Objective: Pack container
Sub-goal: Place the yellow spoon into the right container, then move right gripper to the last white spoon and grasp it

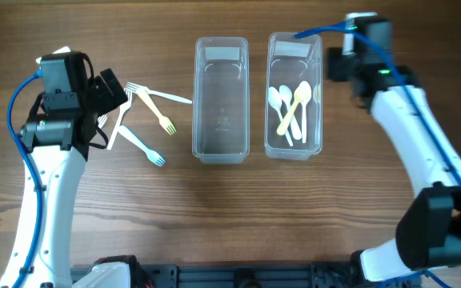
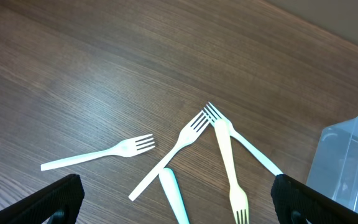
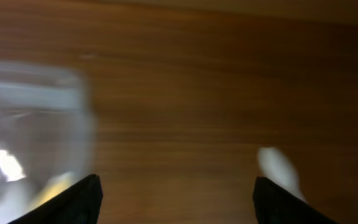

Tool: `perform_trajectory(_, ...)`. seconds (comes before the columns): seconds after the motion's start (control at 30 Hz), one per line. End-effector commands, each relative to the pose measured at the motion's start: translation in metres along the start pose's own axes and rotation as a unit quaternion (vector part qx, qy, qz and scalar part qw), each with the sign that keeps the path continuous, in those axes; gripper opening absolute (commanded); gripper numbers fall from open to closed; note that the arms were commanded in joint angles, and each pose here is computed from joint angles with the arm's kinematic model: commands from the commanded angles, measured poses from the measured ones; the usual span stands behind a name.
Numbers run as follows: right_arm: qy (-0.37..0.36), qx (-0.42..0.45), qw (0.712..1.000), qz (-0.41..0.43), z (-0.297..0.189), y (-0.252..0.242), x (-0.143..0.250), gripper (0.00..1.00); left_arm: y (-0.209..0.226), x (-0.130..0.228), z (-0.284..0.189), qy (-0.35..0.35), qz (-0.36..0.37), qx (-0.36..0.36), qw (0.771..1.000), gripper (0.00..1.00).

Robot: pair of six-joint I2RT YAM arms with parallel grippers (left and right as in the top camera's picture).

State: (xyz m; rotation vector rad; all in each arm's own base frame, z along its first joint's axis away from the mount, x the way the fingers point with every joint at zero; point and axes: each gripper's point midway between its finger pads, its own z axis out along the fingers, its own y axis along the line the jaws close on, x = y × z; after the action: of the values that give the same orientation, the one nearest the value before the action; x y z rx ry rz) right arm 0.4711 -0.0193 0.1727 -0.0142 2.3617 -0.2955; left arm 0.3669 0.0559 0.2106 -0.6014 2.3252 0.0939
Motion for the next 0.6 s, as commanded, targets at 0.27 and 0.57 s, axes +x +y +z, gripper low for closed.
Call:
perform_trajectory(0.27,0.078,-0.086,0.993,0.019,0.075,-0.142,0.099,0.71,0.001,-0.009,-0.005,-0.012,0.002,-0.002,1.000,1.00)
perform_trajectory(0.57,0.149,-0.059,0.987,-0.003,0.117,-0.156,0.155,0.71,0.001,-0.009,-0.005,-0.012,0.002,-0.002,1.000,1.00)
